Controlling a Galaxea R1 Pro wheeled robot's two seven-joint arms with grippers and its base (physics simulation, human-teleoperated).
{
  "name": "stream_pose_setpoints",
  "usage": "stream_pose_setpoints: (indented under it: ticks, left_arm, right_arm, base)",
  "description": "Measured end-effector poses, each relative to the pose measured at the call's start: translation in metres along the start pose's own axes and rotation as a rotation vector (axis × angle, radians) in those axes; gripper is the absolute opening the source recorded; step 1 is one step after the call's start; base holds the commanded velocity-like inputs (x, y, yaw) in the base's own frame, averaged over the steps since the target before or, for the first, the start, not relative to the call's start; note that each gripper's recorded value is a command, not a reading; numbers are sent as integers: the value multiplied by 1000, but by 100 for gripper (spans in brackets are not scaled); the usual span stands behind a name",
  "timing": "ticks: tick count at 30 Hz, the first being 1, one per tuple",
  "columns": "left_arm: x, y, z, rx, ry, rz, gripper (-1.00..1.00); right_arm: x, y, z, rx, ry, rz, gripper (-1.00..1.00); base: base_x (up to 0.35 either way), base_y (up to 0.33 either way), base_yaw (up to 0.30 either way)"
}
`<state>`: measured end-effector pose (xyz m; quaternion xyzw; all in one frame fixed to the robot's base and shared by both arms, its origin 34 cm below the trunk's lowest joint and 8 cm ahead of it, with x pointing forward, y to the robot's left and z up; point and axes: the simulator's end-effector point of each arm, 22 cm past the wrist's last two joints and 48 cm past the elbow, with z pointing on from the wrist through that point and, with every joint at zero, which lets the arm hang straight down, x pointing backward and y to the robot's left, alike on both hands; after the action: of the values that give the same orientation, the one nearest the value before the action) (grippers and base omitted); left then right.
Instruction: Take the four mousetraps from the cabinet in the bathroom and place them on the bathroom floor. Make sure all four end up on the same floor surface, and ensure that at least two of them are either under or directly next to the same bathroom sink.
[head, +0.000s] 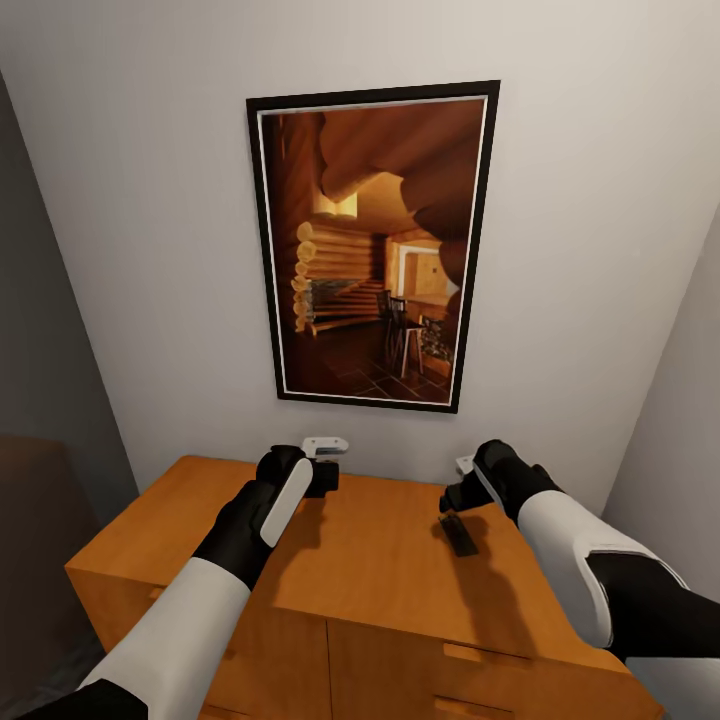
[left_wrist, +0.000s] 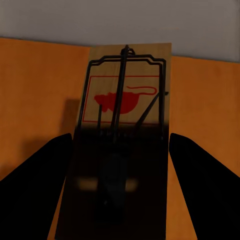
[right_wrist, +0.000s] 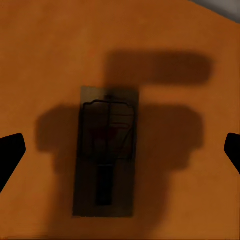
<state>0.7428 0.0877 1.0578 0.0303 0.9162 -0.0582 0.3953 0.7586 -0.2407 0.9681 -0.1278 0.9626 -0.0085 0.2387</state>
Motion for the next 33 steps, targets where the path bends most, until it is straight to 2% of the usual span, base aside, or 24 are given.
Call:
stream_pose_setpoints:
  ticks: [17,33]
  left_arm:
    - [0,0,0,-1,0,0,-100]
    - [2,1,4,-1,0,1,-100]
  right_arm:
    - [4,2,2,-6,13,-7,100]
    - [16,4,11,-9,42,-12,100]
  base:
    - [0,0,0]
    - [0,0,0]
